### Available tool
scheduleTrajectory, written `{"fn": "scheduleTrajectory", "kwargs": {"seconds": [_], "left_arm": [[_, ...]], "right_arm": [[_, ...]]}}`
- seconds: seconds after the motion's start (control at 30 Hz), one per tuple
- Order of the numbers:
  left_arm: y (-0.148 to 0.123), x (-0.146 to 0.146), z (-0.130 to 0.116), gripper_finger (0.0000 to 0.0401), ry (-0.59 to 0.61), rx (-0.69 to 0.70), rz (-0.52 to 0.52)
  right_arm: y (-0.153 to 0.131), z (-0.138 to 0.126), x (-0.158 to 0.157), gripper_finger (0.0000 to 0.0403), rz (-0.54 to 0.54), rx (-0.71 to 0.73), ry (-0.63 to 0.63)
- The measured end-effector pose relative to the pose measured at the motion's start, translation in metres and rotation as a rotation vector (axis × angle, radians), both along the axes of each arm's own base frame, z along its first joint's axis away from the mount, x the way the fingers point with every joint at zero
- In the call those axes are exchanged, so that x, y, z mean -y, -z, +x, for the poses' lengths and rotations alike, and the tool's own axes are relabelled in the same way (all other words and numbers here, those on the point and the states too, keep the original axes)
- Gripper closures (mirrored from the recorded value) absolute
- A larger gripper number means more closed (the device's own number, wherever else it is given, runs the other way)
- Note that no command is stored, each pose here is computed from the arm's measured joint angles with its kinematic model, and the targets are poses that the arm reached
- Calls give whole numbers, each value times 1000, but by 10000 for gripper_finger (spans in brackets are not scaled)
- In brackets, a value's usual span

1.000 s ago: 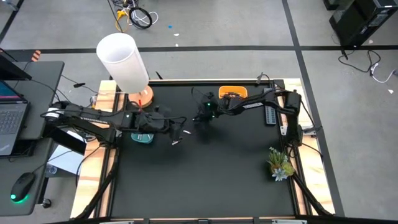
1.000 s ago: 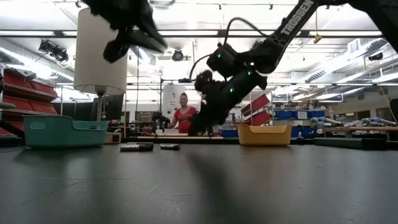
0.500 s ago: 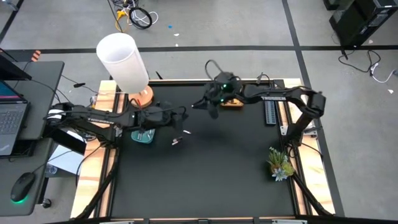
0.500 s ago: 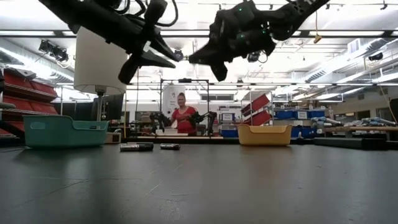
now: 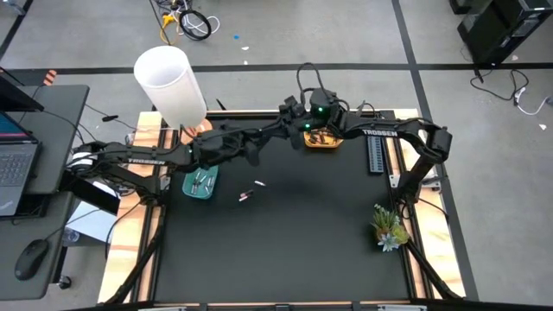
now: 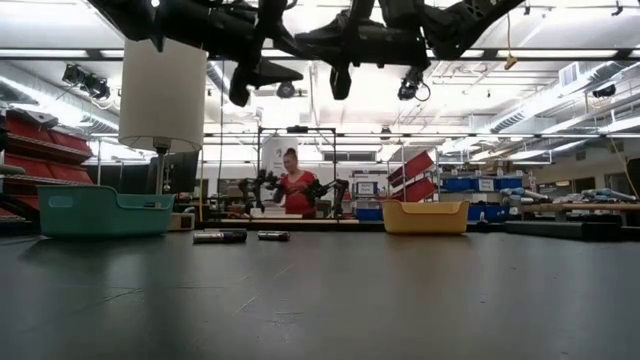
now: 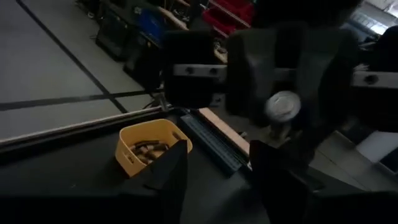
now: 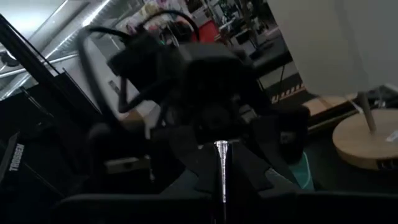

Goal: Sort batteries
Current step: Put the silver battery into the green bin

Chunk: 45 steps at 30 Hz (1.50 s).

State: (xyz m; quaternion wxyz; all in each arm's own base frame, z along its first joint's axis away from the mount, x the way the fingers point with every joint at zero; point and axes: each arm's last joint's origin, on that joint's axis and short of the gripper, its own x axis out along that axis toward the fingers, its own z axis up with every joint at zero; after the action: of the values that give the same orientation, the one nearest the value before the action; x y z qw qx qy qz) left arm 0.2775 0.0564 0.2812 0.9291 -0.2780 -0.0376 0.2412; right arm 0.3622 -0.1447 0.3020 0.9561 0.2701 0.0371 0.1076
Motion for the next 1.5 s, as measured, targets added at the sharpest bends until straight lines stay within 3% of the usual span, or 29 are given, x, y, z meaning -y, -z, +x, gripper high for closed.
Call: {"fn": "scheduleTrajectory", "kwargs": {"seconds": [0.37,0.83,1.13,1.37,1.5], "left_arm": [[-3,1,1,224,109,19,31],[-9,4,2,230,172,68,75],[-8,6,-1,289,219,31,83],[-6,6,-1,376,242,0,94],[0,5,-2,395,208,-66,87]], "right_arm": [[-5,3,-5,375,-30,21,38],[-5,15,-37,375,-24,-1,35],[-3,8,-44,375,-66,-103,12],[2,8,-50,375,-102,-154,-22],[6,6,-48,335,-90,-193,-16]]}}
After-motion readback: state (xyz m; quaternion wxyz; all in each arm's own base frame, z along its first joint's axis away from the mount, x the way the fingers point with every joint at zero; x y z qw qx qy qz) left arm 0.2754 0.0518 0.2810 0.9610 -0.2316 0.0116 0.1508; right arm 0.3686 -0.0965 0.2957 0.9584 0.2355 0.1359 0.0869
